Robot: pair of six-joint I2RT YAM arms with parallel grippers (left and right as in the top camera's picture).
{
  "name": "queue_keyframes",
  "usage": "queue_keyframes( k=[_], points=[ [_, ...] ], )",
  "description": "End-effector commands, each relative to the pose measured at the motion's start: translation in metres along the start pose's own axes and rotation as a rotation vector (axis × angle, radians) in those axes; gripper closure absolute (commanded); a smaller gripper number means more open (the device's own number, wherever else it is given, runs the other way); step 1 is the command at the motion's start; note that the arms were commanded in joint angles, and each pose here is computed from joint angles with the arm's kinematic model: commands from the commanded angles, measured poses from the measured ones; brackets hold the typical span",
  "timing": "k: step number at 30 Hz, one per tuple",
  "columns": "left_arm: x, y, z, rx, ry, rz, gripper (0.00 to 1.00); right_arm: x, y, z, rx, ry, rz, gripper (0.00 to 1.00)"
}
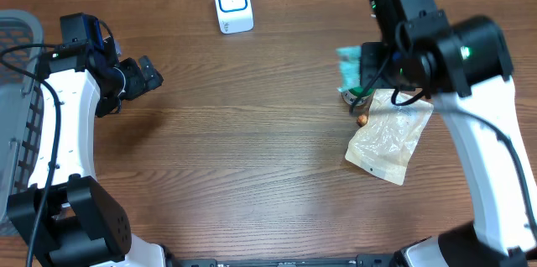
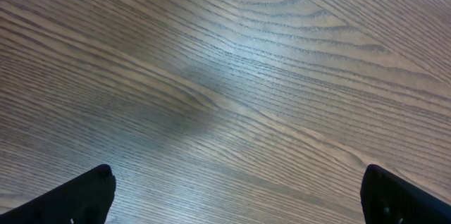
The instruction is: Scan the item barcode
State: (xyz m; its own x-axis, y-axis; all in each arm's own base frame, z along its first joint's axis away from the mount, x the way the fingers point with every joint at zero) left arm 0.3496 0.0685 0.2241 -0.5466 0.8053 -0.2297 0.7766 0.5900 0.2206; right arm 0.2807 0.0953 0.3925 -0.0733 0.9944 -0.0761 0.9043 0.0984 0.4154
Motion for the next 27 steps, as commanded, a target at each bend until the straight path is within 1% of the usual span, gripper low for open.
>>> queue_keyframes(
  k=[1,2,4,8,11,15,16,18,19,20,21,24,27],
  points=[
    [-0.003,0.0,0.001,0.0,0.003,0.019,0.0,-0.02,-0.004,0.028,0.127,0.004,0.225,0.96],
    [-0.003,0.0,0.001,0.0,0.003,0.019,0.01,-0.024,-0.009,0.045,0.184,0.001,0.244,0.96],
    [-0.002,0.0,0.001,0.001,0.004,0.019,0.0,-0.026,-0.016,0.064,0.245,0.007,0.254,0.96],
    [-0.003,0.0,0.001,0.0,0.003,0.019,0.0,-0.021,-0.032,0.103,0.343,0.072,0.207,0.96],
    [-0.003,0.0,0.001,0.0,0.003,0.019,0.01,-0.018,-0.044,0.125,0.39,0.08,0.196,0.96],
    [-0.003,0.0,0.001,0.0,0.003,0.019,0.0,-0.02,-0.053,0.138,0.425,0.068,0.2,0.96],
    [-0.003,0.0,0.001,0.0,0.003,0.019,0.0,-0.021,-0.054,0.139,0.429,0.06,0.202,0.94],
    [-0.003,0.0,0.001,0.0,0.003,0.019,0.0,-0.024,-0.055,0.139,0.433,0.048,0.208,0.87],
    [-0.003,0.0,0.001,0.0,0.003,0.019,0.0,-0.026,-0.055,0.139,0.434,0.043,0.211,0.81],
    [-0.003,0.0,0.001,0.0,0.003,0.019,0.01,-0.027,-0.055,0.139,0.435,0.037,0.214,0.73],
    [-0.003,0.0,0.001,0.0,0.003,0.019,0.01,-0.029,-0.055,0.139,0.436,0.027,0.216,0.68],
    [-0.003,0.0,0.001,0.0,0.002,0.019,0.0,-0.035,-0.054,0.136,0.435,0.022,0.233,0.62],
    [-0.003,0.0,0.001,0.0,0.003,0.019,0.01,-0.04,-0.048,0.124,0.412,0.011,0.239,0.6]
  ],
)
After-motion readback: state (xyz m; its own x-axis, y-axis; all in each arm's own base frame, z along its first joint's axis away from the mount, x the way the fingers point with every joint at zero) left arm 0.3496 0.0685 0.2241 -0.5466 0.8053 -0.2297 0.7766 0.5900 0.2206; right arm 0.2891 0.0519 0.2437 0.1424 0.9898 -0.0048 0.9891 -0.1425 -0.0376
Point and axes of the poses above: each gripper's point midway between its finger pads, its own z axis out along the fingers, its own x axis along the line the jaws close on, y = z × x, the point moved 9 cm from there along -z, back along the fingers, and after that the axes turned 8 degrees about -z, right-handed, at the moved point
